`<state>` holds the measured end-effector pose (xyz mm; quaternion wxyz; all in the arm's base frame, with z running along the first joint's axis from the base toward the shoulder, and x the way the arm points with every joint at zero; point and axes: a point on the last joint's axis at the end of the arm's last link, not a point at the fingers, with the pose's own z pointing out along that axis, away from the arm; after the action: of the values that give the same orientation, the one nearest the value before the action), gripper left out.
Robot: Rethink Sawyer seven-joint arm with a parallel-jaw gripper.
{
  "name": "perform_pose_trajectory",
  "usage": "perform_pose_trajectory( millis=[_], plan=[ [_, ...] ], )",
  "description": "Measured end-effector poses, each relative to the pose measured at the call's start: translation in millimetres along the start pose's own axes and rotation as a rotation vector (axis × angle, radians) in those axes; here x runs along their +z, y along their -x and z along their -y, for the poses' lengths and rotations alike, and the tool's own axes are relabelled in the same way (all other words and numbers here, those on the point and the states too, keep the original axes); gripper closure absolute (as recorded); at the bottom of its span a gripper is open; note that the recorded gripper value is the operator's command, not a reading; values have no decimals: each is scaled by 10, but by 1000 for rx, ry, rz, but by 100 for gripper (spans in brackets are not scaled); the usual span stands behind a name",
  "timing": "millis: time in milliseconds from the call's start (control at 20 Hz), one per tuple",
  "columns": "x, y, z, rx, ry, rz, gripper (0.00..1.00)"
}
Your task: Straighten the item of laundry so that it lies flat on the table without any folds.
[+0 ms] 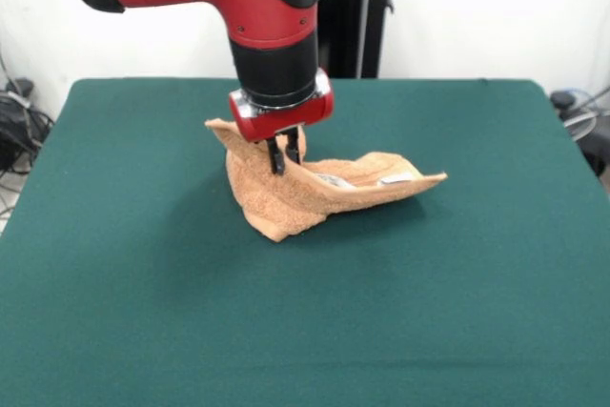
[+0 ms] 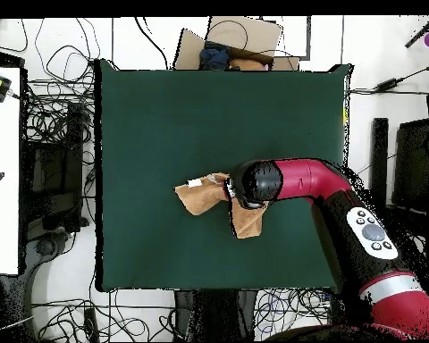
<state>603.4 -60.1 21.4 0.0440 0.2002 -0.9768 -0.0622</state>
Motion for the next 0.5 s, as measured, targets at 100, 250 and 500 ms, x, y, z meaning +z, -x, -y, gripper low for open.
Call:
perform_pose_trajectory(
  millis=[100, 250, 500],
  plan=[
    [-6, 11, -12, -3, -2, 0, 100],
    [-21, 33, -39, -10, -6, 1, 100],
    [-74, 99, -129, -31, -20, 3, 100]
  ],
)
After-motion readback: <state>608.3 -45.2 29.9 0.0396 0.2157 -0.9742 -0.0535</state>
